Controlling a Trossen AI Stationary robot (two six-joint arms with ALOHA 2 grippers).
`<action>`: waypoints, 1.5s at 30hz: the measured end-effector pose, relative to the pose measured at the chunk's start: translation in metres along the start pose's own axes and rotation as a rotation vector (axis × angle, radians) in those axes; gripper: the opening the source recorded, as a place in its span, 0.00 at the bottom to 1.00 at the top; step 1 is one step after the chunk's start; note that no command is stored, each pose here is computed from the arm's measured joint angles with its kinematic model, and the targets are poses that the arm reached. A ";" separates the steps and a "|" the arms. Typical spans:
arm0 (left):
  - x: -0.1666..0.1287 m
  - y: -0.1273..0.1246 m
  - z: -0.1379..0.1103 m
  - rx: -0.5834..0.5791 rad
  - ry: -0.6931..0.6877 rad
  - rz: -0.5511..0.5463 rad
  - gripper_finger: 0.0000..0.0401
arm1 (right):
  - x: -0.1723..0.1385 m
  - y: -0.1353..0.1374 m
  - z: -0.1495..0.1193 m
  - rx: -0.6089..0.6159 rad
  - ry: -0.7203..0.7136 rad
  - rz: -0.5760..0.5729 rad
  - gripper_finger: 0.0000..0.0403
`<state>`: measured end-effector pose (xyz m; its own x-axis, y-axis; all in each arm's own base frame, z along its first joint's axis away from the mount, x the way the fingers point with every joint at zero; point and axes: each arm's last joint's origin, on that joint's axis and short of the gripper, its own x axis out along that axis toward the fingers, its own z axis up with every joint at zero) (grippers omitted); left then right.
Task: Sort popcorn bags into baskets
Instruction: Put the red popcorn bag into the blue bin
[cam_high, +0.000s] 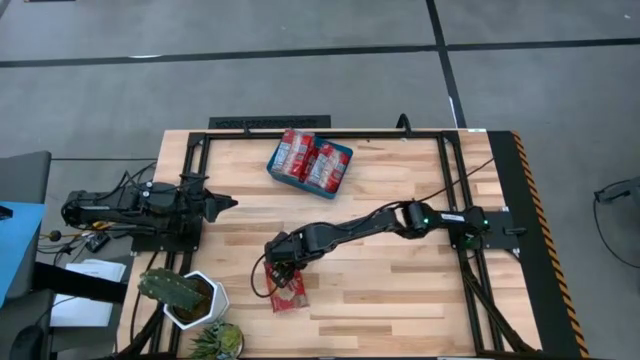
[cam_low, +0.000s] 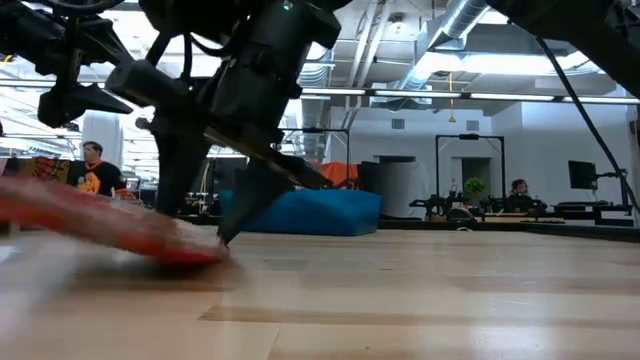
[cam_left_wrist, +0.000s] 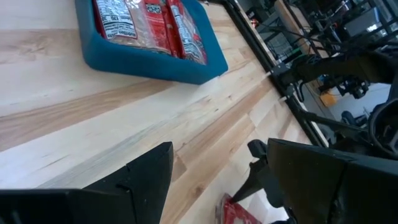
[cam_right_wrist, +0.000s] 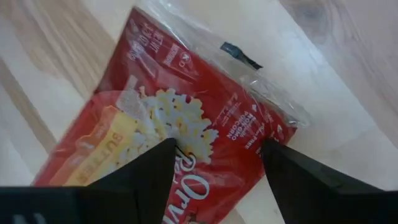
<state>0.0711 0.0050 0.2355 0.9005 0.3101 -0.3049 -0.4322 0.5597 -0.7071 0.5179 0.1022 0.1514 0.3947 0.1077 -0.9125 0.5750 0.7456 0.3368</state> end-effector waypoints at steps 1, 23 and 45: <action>0.000 0.000 0.000 0.000 0.000 0.001 0.62 | 0.002 0.000 0.000 0.004 -0.002 0.005 0.66; 0.000 0.001 -0.001 0.006 0.001 0.017 0.62 | -0.024 -0.010 0.008 0.049 0.024 -0.045 0.01; 0.000 0.002 -0.001 0.014 0.009 0.025 0.62 | -0.106 -0.016 0.037 -0.301 -0.111 0.013 0.33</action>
<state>0.0702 0.0053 0.2330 0.8899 0.3169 -0.3281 -0.4549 0.5627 -0.6903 0.4934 0.0541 0.2516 0.4858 0.0581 -0.8722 0.3387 0.9073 0.2491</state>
